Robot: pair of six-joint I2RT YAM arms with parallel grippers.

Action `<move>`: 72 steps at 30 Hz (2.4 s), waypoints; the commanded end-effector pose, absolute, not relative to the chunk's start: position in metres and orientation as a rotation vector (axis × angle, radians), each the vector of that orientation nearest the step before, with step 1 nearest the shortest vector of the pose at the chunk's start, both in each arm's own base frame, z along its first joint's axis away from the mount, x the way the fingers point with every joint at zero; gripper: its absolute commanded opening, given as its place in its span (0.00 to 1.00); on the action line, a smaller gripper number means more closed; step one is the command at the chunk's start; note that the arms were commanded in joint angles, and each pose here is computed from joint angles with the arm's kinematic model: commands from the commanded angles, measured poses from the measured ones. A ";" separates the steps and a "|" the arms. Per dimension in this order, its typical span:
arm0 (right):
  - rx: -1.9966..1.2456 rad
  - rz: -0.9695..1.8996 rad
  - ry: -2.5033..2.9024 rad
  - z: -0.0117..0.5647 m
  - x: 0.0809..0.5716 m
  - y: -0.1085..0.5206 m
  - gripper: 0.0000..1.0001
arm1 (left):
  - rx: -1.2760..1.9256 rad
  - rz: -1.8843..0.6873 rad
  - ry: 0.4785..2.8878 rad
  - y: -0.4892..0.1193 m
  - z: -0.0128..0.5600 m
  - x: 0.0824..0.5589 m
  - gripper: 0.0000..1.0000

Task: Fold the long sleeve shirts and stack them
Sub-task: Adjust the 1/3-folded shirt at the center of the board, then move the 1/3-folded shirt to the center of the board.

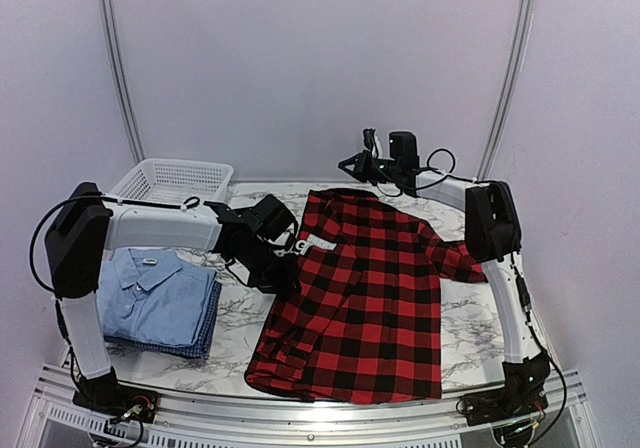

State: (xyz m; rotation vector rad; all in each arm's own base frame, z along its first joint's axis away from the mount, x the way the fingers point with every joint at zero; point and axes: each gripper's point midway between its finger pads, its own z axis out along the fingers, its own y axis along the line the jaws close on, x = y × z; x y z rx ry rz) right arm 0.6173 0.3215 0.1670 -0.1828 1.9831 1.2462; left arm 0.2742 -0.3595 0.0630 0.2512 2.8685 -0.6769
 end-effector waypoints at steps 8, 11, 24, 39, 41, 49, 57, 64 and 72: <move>-0.074 1.149 2.163 0.076 0.627 0.260 0.00 | 0.174 -0.692 2.785 -0.374 0.069 0.323 0.26; -0.066 1.121 2.186 0.063 0.627 0.255 0.00 | 0.148 -0.702 2.742 -0.378 0.072 0.347 0.26; -0.024 1.145 2.186 0.043 0.655 0.245 0.02 | 0.058 -0.861 2.463 -0.422 0.086 0.489 0.23; -0.139 1.082 2.164 0.162 0.585 0.259 0.03 | -0.309 -1.169 2.245 -0.420 0.031 0.590 0.22; -0.139 1.041 2.179 0.171 0.569 0.253 0.03 | -0.367 -1.171 2.231 -0.414 0.024 0.598 0.21; -0.098 0.866 2.199 0.196 0.509 0.212 0.07 | -0.604 -1.042 2.225 -0.361 -0.002 0.627 0.17; 0.061 0.641 2.291 0.158 0.466 0.144 0.17 | -0.633 -0.996 2.186 -0.327 0.014 0.646 0.17; 0.099 0.551 2.338 0.139 0.446 0.127 0.19 | -0.372 -1.033 2.198 -0.347 0.051 0.637 0.30; 0.091 0.579 2.340 0.136 0.439 0.130 0.20 | -0.202 -0.895 2.311 -0.372 0.033 0.606 0.35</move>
